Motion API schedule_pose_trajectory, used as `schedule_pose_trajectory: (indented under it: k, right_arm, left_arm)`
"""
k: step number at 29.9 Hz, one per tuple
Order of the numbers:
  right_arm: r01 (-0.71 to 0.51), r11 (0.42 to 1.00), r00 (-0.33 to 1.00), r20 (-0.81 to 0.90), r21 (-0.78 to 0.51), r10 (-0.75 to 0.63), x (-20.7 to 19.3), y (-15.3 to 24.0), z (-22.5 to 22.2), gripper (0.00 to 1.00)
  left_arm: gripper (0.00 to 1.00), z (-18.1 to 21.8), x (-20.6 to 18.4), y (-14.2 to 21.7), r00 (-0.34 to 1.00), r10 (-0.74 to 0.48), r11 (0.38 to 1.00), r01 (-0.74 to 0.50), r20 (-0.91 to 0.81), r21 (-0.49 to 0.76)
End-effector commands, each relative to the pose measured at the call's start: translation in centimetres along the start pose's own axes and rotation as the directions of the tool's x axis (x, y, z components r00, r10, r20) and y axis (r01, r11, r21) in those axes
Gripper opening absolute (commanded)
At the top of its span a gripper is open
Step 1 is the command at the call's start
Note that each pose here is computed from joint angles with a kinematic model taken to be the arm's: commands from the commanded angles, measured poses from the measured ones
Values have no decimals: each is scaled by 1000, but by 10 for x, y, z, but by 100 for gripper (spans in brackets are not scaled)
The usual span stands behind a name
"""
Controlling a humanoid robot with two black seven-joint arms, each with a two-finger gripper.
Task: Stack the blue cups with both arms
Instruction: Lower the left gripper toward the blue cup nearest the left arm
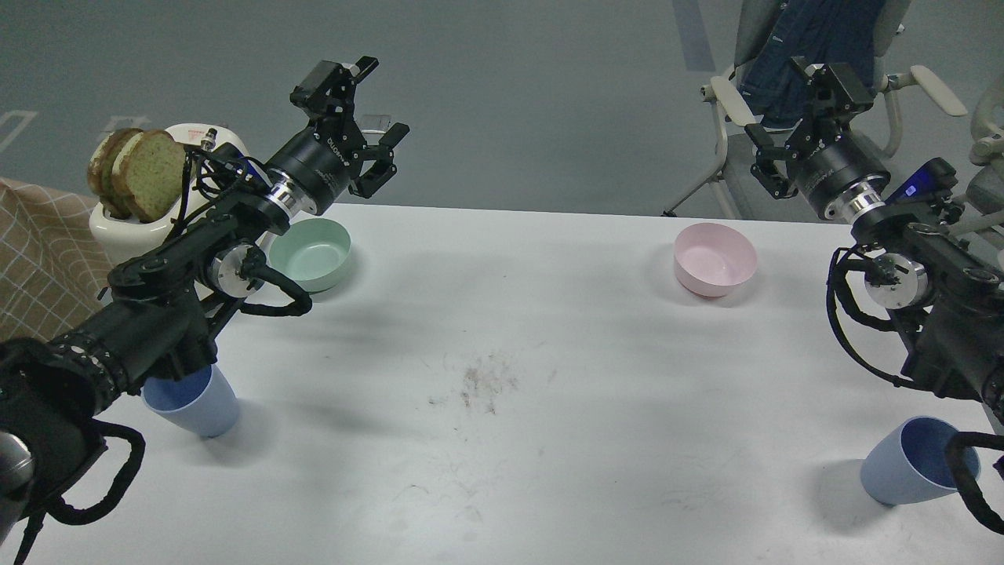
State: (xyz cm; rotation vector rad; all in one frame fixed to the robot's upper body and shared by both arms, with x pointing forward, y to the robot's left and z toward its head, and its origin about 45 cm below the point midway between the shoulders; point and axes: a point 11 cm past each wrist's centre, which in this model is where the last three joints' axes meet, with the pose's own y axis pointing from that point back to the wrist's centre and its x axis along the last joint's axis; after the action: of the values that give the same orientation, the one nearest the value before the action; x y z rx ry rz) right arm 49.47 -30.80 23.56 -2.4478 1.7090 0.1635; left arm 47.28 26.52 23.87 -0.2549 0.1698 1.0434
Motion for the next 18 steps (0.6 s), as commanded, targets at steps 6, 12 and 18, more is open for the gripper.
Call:
schedule_pose_trajectory:
  k: [6,12,18]
  right_arm:
    - [6,1000,1000,3,3,-6,-4,-3,-1,100]
    - [15,1000,1000,7,6,-15,-9,-6,0,100]
    - [15,1000,1000,4,6,-15,-8,-6,-2,100]
  left_arm:
    - [98,2,-1,-1,1000,-3,1000,3,-1,-9]
    - [97,3,-2,-2,1000,-9,1000,9,-1,-12]
    - [95,3,-4,-3,1000,-13,1000,12,-3,-14]
